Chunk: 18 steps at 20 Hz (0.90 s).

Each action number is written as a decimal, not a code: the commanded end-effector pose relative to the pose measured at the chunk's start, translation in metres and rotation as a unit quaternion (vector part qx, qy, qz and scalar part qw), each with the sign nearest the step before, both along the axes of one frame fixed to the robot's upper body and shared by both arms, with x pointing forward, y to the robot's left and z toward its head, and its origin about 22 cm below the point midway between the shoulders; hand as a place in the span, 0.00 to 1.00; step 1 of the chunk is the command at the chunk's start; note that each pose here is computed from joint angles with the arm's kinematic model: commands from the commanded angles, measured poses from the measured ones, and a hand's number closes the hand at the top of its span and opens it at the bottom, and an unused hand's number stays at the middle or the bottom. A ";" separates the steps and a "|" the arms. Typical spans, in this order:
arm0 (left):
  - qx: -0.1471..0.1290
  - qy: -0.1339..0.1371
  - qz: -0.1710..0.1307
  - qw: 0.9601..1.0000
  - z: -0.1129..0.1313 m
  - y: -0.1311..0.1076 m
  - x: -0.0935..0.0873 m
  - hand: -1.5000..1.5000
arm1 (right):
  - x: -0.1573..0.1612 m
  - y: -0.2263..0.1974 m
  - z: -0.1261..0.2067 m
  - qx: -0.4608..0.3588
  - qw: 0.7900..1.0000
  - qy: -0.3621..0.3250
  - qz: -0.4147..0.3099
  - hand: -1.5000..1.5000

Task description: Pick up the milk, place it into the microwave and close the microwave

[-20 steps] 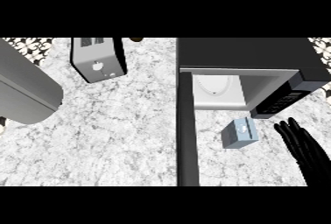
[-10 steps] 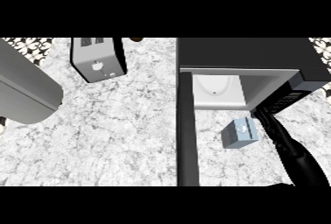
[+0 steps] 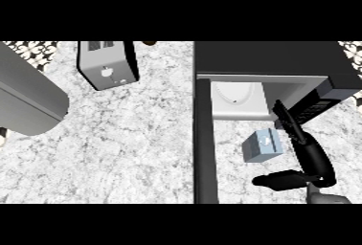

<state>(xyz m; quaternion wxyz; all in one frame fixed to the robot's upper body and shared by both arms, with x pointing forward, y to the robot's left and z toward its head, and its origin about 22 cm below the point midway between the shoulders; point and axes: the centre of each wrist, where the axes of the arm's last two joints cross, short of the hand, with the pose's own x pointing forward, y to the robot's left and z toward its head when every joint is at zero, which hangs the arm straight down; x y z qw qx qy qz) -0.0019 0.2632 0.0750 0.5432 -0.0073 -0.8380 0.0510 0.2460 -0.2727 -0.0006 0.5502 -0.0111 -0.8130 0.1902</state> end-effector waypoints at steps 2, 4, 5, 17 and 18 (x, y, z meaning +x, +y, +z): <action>0.005 0.008 -0.005 1.000 -0.004 0.005 -0.013 0.00 | 0.015 -0.004 -0.025 0.006 1.000 0.010 -0.004 0.00; 0.010 -0.001 0.004 1.000 0.003 0.007 -0.004 0.00 | 0.008 -0.015 -0.038 -0.018 1.000 0.009 0.004 0.00; 0.002 -0.007 0.002 1.000 -0.007 0.003 0.006 0.00 | 0.033 -0.013 -0.014 0.008 1.000 0.013 0.017 0.00; 0.004 0.005 0.016 1.000 -0.005 0.002 -0.011 0.00 | 0.013 -0.018 -0.086 -0.025 0.998 0.041 0.036 0.00; -0.004 0.004 0.001 1.000 -0.003 0.002 -0.020 0.00 | 0.012 -0.012 -0.100 -0.037 0.997 0.057 0.034 1.00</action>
